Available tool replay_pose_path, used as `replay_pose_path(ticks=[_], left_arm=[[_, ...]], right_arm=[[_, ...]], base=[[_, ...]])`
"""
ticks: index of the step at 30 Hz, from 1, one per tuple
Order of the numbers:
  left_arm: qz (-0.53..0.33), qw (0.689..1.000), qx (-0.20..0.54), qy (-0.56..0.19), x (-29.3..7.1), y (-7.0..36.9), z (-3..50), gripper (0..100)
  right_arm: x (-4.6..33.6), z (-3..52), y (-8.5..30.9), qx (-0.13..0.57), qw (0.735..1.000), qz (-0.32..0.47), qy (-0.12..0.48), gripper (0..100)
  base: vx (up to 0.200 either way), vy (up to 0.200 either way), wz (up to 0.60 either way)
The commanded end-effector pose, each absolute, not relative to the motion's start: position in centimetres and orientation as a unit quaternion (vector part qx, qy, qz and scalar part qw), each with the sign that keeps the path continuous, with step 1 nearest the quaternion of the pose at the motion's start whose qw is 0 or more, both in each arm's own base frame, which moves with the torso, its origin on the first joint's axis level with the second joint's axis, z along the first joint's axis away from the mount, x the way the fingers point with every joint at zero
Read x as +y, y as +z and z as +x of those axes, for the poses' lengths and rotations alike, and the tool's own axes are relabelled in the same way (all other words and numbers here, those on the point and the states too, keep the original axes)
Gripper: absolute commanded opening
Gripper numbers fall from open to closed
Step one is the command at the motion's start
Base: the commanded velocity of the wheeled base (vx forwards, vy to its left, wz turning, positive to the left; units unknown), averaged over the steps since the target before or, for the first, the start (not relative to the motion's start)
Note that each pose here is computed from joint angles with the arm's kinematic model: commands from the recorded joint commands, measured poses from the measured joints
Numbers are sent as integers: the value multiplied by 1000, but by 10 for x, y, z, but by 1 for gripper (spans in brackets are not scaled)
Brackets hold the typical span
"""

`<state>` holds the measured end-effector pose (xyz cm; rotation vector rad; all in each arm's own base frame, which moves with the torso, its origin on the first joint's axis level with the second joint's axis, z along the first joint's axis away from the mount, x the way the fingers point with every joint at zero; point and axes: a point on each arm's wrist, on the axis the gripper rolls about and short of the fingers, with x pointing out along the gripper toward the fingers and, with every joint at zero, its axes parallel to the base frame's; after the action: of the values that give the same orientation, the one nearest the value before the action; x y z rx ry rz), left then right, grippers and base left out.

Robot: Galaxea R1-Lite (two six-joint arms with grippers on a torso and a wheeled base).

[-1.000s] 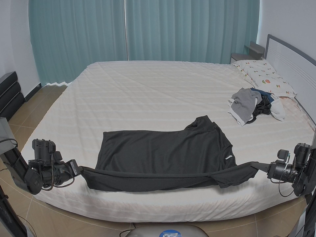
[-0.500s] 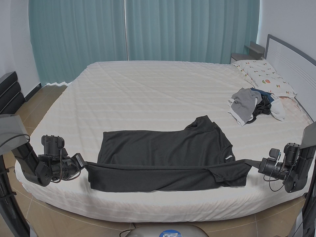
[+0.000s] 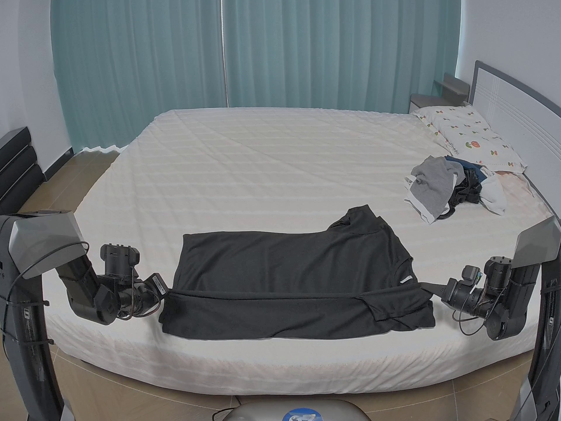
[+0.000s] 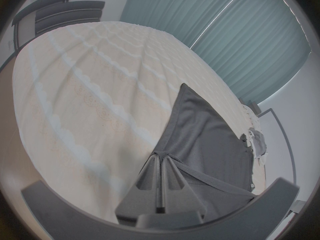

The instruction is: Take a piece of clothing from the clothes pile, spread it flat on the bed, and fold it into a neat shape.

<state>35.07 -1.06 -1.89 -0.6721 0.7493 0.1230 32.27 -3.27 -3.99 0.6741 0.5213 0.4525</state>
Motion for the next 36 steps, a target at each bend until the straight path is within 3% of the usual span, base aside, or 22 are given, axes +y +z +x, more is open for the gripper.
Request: replay_pose_path(ticks=[1, 10, 11, 13, 14, 24, 29, 32, 36], left_arm=[[-312, 871, 374, 70, -17, -41, 358, 0], [-307, 873, 371, 79, -18, -44, 359, 0], [-308, 872, 371, 79, -18, -44, 359, 0], [-308, 872, 371, 79, -19, -44, 359, 0], [-308, 872, 371, 79, -19, -44, 359, 100], [-324, 868, 365, 85, -18, -41, 360, 100], [-415, 845, 321, 106, -4, -13, 363, 100], [-472, 820, 314, 85, 4, 4, 358, 100], [-531, 784, 315, 62, 12, 19, 349, 100]], right_arm=[[-32, 328, -54, 261, 882, 328, 216, 0], [-30, 334, -65, 261, 886, 325, 202, 0], [-30, 334, -65, 262, 886, 325, 200, 100], [-29, 335, -65, 261, 887, 323, 202, 100], [-28, 335, -66, 261, 887, 323, 203, 100], [-28, 330, -50, 248, 896, 319, 185, 100], [-19, 320, 7, 204, 891, 369, 171, 100], [8, 312, 26, 204, 876, 407, 160, 100], [53, 301, 3, 250, 873, 398, 129, 100]], base=[[0, 0, 0], [0, 0, 0], [0, 0, 0], [0, 0, 0], [0, 0, 0], [0, 0, 0], [0, 0, 0], [0, 0, 0], [0, 0, 0]])
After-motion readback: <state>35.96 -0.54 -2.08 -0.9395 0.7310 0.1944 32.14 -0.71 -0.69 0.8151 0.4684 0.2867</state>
